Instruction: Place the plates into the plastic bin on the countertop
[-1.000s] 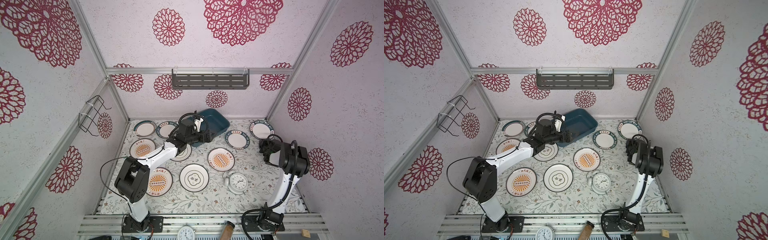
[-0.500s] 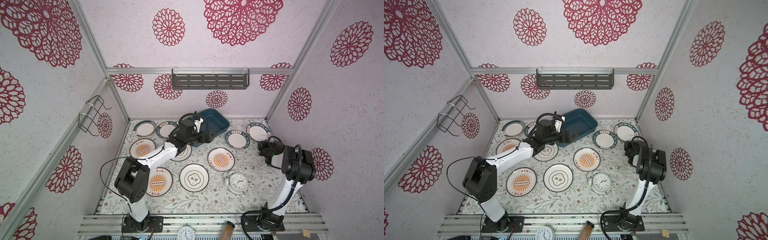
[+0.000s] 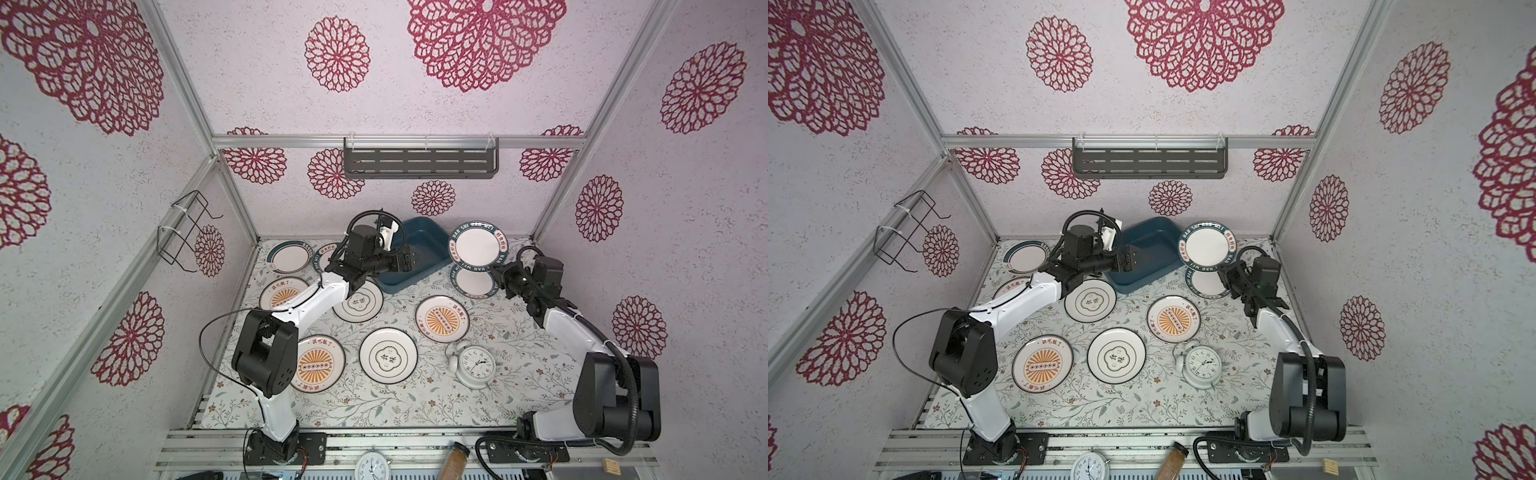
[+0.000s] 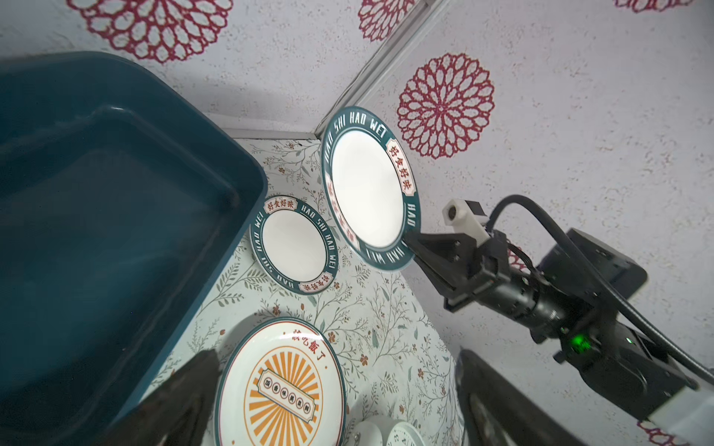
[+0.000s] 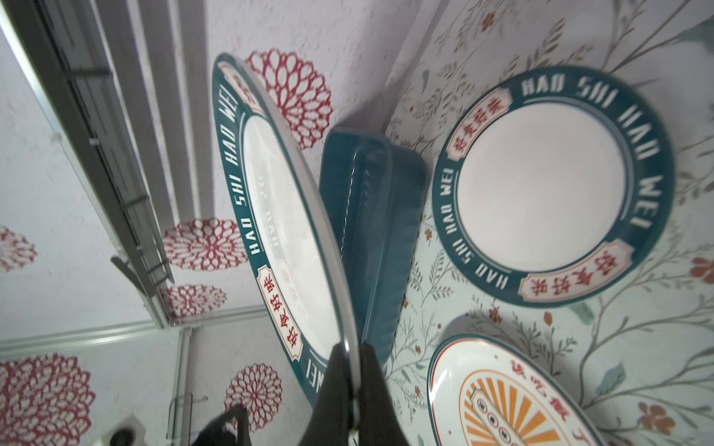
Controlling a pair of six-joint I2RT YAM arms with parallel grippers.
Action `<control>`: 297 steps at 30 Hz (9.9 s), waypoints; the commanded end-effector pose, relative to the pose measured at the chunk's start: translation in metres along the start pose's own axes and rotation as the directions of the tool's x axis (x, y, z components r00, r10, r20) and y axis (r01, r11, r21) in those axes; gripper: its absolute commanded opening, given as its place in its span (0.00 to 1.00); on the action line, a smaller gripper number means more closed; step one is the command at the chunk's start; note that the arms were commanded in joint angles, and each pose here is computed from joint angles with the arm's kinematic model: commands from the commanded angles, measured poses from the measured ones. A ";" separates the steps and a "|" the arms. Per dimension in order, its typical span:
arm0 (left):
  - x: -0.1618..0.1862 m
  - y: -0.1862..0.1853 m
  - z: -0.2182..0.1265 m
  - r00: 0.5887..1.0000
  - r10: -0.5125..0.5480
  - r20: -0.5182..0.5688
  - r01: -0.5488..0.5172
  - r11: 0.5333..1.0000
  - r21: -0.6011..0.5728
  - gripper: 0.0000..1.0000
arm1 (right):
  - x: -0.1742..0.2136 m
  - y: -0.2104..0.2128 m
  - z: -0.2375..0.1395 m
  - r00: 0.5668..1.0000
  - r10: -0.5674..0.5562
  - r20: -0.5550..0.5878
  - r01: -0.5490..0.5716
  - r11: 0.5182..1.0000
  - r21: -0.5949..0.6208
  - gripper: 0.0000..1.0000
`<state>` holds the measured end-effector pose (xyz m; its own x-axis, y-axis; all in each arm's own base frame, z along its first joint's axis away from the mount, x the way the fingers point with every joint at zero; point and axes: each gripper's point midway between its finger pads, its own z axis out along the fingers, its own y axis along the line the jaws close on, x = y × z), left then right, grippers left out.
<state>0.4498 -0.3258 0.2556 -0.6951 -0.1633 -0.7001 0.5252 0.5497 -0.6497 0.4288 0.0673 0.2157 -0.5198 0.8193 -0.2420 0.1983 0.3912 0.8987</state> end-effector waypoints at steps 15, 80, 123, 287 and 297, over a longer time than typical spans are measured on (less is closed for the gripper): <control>-0.004 0.022 0.008 0.984 -0.173 -0.032 0.175 0.976 0.130 0.81 | 0.080 0.083 0.019 0.941 -0.245 -0.235 0.209 0.964 -0.166 0.00; -0.012 0.225 0.088 0.800 -0.585 0.135 0.592 0.729 -0.345 0.03 | 0.024 0.082 -0.103 0.826 -0.497 0.266 0.488 0.867 0.102 0.99; -0.015 0.213 0.086 0.912 -0.394 0.112 0.398 0.790 -0.466 0.81 | 0.023 0.053 -0.096 0.852 -0.450 0.267 0.419 0.893 0.166 0.99; 0.010 -0.021 -0.040 0.985 -0.148 0.089 0.155 0.986 -0.070 0.97 | 0.040 0.090 -0.025 0.941 -0.334 -0.062 0.312 0.922 -0.230 0.00; 0.005 -0.029 -0.031 0.985 -0.161 0.057 0.162 0.987 -0.021 0.94 | 0.067 0.125 -0.023 0.926 -0.369 -0.086 0.322 0.886 -0.334 0.00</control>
<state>0.4149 -0.3096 0.2724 -0.7426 -0.3090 -0.5942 0.3598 0.5643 -0.7431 0.3993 0.1522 0.2771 -0.6669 0.5758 -0.4729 -0.1525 0.5158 0.8430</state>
